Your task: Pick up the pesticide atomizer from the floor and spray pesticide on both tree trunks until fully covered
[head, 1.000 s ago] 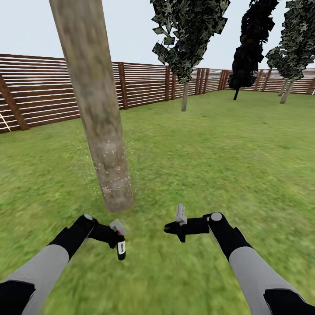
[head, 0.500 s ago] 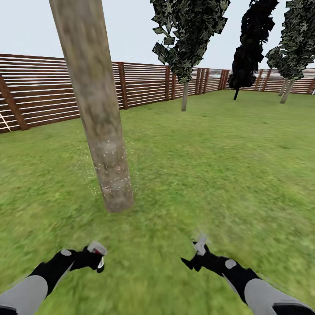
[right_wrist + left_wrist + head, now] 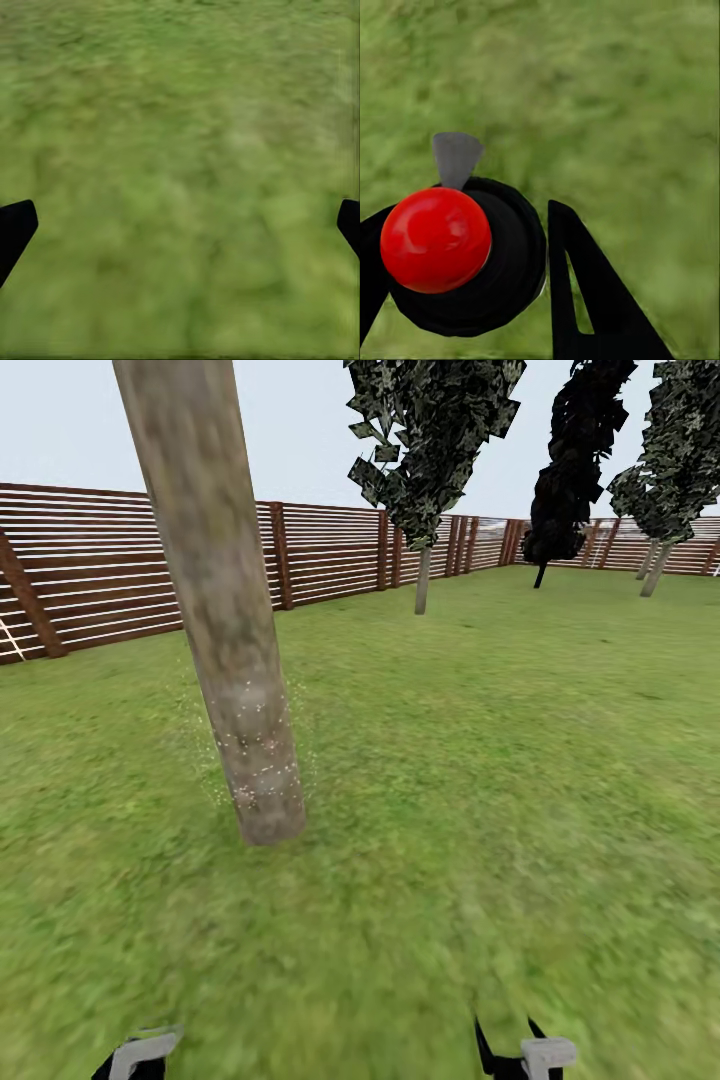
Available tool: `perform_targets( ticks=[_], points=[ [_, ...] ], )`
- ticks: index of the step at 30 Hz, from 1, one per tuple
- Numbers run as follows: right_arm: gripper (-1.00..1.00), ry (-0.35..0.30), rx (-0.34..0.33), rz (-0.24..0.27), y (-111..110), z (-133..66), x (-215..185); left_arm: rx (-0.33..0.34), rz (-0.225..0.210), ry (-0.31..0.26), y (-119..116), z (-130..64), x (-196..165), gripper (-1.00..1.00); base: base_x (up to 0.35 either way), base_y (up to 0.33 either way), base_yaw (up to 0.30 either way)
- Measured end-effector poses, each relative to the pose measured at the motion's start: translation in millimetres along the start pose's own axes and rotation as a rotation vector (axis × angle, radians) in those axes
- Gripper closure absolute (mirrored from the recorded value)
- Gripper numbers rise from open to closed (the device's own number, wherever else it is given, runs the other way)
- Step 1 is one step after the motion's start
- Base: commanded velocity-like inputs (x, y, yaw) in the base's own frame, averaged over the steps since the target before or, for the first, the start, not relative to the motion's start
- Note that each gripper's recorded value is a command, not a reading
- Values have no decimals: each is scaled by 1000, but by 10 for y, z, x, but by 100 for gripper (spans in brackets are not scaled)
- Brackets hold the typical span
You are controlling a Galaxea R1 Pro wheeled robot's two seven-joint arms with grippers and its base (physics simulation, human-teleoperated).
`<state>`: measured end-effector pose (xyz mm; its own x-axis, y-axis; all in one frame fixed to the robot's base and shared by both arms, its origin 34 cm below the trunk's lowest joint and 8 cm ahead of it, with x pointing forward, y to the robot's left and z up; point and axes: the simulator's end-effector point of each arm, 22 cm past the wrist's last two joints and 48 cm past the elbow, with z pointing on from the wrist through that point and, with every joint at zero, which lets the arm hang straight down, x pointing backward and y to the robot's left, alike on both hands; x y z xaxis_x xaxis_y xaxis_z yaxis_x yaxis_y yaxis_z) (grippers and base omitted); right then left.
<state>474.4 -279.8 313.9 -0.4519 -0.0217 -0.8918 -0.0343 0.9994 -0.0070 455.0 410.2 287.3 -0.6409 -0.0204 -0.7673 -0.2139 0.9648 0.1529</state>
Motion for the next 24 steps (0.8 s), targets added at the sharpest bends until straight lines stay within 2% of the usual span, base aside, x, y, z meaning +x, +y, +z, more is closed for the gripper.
perform_targets(
  ticks=[4, 14, 24],
  points=[
    [-100, 5, -4, -2, 9, -21, 26, -42, -6, -4, 130, -113, 136, 100, 0, 0, 0],
    [-100, 54, -10, 6, 69, -117, 206, -43, -3, -2, 133, -123, 152, 100, 0, 0, 0],
    [-100, 56, -12, 7, 79, -124, 218, -42, -3, -11, 139, -111, 117, 100, 0, 0, 0]
  ],
)
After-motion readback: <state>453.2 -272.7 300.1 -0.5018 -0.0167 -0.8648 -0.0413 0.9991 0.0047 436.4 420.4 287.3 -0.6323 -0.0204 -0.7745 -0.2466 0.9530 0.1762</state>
